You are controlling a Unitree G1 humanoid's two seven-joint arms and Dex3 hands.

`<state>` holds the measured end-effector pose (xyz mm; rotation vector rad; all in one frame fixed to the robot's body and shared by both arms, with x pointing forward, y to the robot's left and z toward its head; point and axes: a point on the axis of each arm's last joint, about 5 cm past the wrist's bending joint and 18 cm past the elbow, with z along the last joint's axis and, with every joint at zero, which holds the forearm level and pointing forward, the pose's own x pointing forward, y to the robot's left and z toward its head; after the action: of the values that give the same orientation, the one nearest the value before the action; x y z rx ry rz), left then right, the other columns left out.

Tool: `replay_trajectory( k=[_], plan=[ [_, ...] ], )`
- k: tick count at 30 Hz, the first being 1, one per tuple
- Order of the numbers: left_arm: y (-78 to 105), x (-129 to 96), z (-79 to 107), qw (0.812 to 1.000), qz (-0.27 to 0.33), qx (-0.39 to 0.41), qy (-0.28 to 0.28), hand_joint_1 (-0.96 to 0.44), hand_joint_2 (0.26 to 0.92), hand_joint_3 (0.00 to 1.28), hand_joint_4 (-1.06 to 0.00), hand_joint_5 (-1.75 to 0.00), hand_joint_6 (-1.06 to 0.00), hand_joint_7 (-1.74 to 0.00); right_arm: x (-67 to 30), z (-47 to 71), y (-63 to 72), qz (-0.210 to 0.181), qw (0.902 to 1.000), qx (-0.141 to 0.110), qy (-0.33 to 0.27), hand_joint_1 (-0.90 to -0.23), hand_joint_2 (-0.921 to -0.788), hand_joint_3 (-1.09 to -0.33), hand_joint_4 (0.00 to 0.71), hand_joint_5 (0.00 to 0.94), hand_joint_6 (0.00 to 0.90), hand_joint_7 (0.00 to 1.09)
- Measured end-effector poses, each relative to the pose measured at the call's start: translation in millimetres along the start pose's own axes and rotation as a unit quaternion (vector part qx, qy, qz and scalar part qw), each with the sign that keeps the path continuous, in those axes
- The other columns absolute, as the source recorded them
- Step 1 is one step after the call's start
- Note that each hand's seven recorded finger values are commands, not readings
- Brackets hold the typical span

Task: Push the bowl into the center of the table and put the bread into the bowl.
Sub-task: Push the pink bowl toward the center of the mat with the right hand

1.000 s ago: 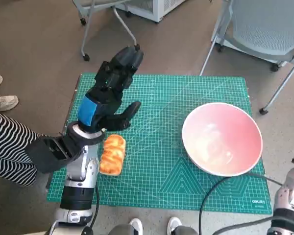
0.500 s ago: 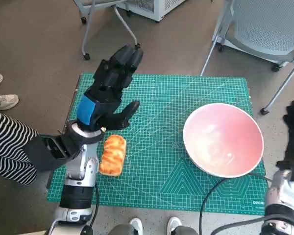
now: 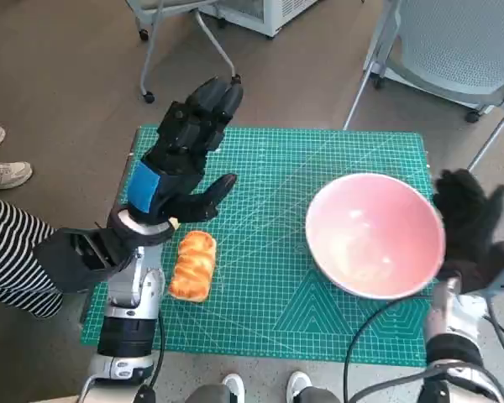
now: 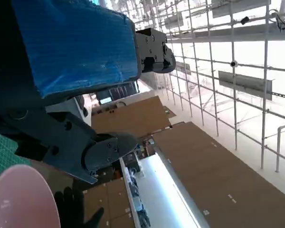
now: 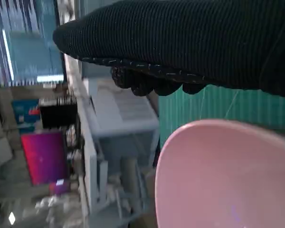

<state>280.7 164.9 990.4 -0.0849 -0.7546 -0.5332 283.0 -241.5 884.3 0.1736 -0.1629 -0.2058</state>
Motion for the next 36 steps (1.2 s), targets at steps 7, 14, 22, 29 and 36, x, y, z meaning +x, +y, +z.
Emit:
replay_trajectory(
  k=[7,14,22,29,36],
  plan=[
    [1.3,-0.2,1.1,1.000,0.000,0.004,0.000,-0.13,0.815,0.63,-0.01,-0.15,0.00,-0.42,8.6,3.4,18.0,0.031,0.9993,0.021,-0.009,-0.593,-0.921,-0.831,0.114,0.003,0.045,0.44],
    [3.8,-1.0,2.7,1.000,0.000,0.010,0.002,-0.13,0.829,0.60,-0.01,-0.14,0.00,-0.43,16.3,7.9,32.6,0.054,0.9976,0.040,-0.016,-0.598,-0.921,-0.827,0.105,0.000,0.039,0.43],
    [8.2,-2.7,5.0,1.000,0.003,0.020,0.004,-0.13,0.833,0.59,-0.02,-0.13,0.00,-0.43,22.3,11.4,47.6,0.074,0.9956,0.054,-0.019,-0.592,-0.921,-0.841,0.097,0.000,0.020,0.43],
    [10.1,-4.9,5.6,1.000,0.010,0.024,0.007,-0.14,0.840,0.57,-0.02,-0.12,0.00,-0.42,24.5,11.3,62.2,0.089,0.9937,0.067,-0.015,-0.579,-0.921,-0.842,0.089,0.000,0.012,0.43],
    [10.1,-6.0,5.9,1.000,0.014,0.027,0.009,-0.14,0.857,0.54,-0.03,-0.10,0.00,-0.41,25.8,10.7,73.8,0.102,0.9919,0.076,-0.004,-0.573,-0.921,-0.849,0.073,0.000,0.006,0.43]
  ],
)
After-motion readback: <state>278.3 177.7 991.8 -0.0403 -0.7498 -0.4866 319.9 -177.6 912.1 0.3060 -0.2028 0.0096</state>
